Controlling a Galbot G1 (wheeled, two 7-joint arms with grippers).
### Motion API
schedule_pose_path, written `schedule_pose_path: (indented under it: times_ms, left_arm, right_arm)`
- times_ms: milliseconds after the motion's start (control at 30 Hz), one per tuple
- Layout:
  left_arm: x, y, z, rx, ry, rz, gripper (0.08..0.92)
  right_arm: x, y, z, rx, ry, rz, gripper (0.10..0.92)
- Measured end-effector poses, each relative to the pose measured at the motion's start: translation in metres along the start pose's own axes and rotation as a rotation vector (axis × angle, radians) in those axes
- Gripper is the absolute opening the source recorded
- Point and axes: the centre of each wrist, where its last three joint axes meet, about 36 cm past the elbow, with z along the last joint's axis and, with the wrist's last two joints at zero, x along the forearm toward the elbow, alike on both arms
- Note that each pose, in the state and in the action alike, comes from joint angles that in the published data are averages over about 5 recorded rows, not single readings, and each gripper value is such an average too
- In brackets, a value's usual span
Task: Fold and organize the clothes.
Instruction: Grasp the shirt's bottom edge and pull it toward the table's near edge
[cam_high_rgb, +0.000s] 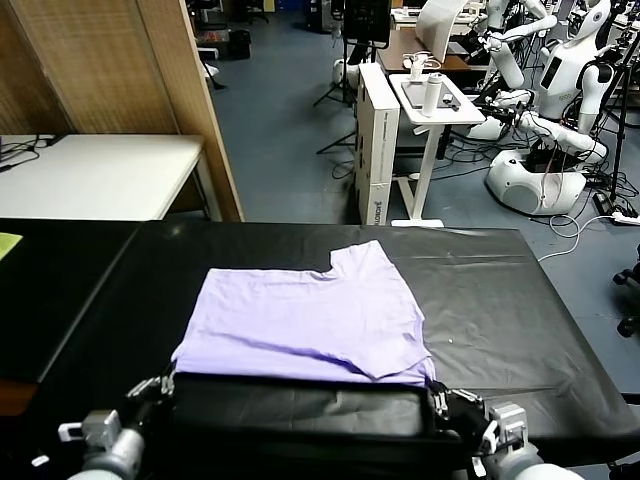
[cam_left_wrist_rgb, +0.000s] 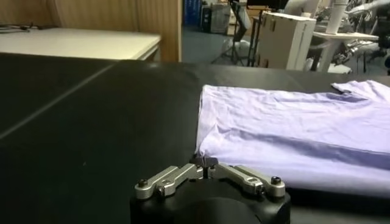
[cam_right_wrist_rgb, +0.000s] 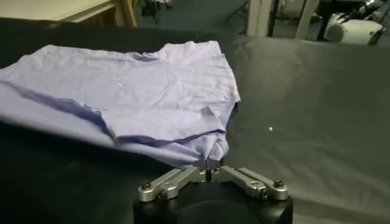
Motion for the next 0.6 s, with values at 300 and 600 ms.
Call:
schedule_pose_path:
  times_ms: [300, 600]
  left_arm:
    - [0.022, -0.003, 0.001, 0.007, 0.019, -0.042, 0.493]
    - [0.036, -0.007, -0.016, -0.004, 0.026, -0.044, 0.897]
  right_arm:
    - [0.023, 0.004, -0.006, 0.01, 0.038, 0.007, 0.76]
    - [0.026, -0.012, -0.032, -0.027, -0.039, -0.025, 0.907]
